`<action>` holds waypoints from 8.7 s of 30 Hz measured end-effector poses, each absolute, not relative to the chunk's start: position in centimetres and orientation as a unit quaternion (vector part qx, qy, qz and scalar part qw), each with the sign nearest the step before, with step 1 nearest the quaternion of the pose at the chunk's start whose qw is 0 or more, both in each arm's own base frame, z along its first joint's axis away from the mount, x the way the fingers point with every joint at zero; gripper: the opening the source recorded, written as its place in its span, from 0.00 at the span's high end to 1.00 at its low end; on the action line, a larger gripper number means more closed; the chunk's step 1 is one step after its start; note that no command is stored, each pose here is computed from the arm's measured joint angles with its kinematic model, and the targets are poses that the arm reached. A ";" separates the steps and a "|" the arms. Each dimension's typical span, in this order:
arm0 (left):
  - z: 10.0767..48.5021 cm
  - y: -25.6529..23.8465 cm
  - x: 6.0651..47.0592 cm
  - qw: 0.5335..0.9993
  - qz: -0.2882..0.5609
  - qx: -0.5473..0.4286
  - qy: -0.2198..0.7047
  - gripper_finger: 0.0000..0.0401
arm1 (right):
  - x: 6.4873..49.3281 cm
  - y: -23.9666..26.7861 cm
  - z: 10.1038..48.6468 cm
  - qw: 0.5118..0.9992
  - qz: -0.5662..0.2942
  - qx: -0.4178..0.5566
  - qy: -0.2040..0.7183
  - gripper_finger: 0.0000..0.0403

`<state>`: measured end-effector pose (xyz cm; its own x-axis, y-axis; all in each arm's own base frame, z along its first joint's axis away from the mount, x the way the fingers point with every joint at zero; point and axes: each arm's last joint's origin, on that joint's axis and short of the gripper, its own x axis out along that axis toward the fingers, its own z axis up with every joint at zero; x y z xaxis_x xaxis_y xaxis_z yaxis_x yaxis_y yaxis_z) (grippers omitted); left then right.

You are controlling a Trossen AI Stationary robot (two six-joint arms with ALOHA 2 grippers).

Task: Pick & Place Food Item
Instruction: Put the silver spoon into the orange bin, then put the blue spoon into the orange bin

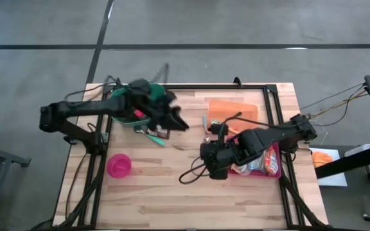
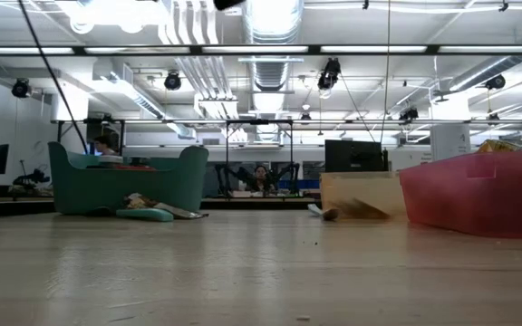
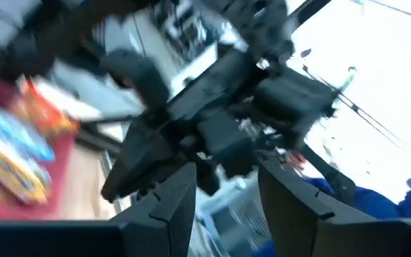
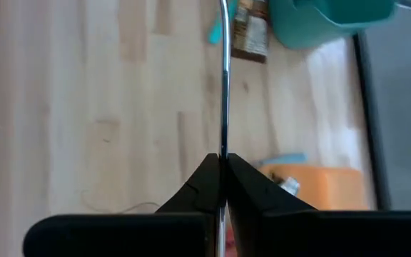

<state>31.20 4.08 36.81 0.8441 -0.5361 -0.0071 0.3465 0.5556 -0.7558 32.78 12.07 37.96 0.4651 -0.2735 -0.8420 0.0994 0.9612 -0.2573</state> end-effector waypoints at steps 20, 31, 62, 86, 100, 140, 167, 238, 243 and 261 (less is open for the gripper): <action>39.9 2.7 20.9 0.934 -0.069 -0.316 0.151 0.62 | 23.1 -1.5 36.0 0.845 -0.226 0.108 0.472 0.98; 40.5 1.6 20.0 0.936 -0.086 -0.308 0.143 0.62 | 19.9 -7.4 28.0 0.808 -0.188 0.192 0.524 0.98; 39.6 1.7 19.7 0.932 -0.045 -0.313 0.179 0.62 | 21.7 -12.3 15.4 0.724 -0.082 0.122 0.674 0.98; 39.4 1.7 19.6 0.929 -0.041 -0.316 0.191 0.62 | 21.7 -12.1 15.6 0.716 -0.111 0.195 0.661 0.93; 39.4 1.7 19.6 0.929 -0.041 -0.316 0.191 0.62 | 21.3 -11.8 15.9 0.702 -0.130 0.222 0.664 0.53; 39.1 1.8 19.6 0.936 -0.021 -0.289 0.198 0.62 | 35.5 -7.1 20.5 0.788 -0.029 0.109 0.605 0.98; 38.4 1.8 19.2 0.926 -0.010 -0.295 0.236 0.62 | 34.4 -10.4 18.9 0.758 -0.075 0.152 0.630 0.98; 38.3 1.7 19.1 0.925 -0.011 -0.290 0.244 0.62 | 34.4 -9.6 19.9 0.674 -0.205 0.140 0.695 0.98; 38.3 1.7 19.1 0.925 -0.011 -0.290 0.244 0.62 | 35.8 -9.9 21.4 0.709 -0.203 0.194 0.648 0.98; 38.3 1.7 19.1 0.925 -0.012 -0.289 0.245 0.62 | 37.2 -13.0 18.4 0.679 -0.247 0.342 0.601 0.61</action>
<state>19.13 1.73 38.26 0.8793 -0.1651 -0.4467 -0.1189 0.8322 -0.5415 37.18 -12.98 18.40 0.1571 0.0758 -0.9847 0.7459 0.6443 0.1686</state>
